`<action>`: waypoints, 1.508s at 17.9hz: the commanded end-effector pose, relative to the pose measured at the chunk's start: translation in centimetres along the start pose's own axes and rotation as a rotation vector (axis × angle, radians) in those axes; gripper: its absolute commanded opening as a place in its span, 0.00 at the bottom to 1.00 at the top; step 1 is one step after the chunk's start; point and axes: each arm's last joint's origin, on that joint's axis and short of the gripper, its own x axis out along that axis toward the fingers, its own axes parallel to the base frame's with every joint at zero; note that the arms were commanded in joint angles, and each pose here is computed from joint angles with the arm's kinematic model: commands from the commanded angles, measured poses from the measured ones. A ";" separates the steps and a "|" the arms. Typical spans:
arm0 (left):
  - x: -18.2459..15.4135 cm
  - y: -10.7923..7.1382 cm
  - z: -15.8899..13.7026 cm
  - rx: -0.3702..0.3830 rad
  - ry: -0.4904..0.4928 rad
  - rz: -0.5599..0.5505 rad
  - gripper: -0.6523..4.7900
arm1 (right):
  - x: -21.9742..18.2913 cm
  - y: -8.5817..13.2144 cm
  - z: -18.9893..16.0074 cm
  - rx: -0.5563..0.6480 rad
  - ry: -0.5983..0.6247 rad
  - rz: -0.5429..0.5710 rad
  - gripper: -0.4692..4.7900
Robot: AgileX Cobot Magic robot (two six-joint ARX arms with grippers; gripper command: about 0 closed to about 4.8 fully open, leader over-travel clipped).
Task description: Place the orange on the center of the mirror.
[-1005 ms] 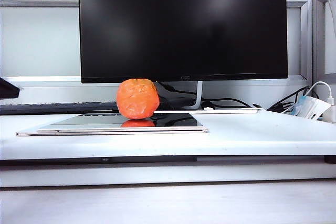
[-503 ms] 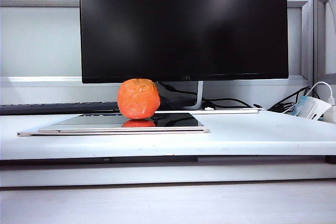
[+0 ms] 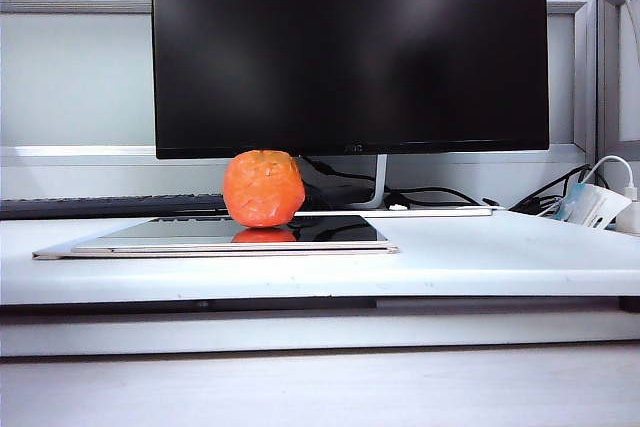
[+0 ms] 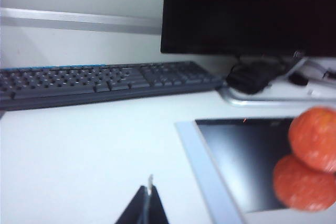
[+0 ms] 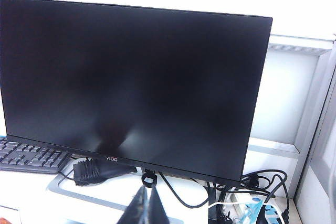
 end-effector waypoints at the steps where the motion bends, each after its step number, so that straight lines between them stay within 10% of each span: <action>1: 0.0 0.0 0.0 0.069 -0.005 0.016 0.11 | 0.0 0.0 0.2 0.003 -0.018 -0.002 0.09; 18: 0.0 0.1 0.1 0.080 -0.007 0.040 0.11 | -0.9 -0.4 -0.7 0.021 0.077 -0.013 0.09; 27: 0.0 0.1 0.1 0.080 -0.007 0.033 0.11 | -2.8 -1.3 -18.1 0.116 0.123 -0.068 0.09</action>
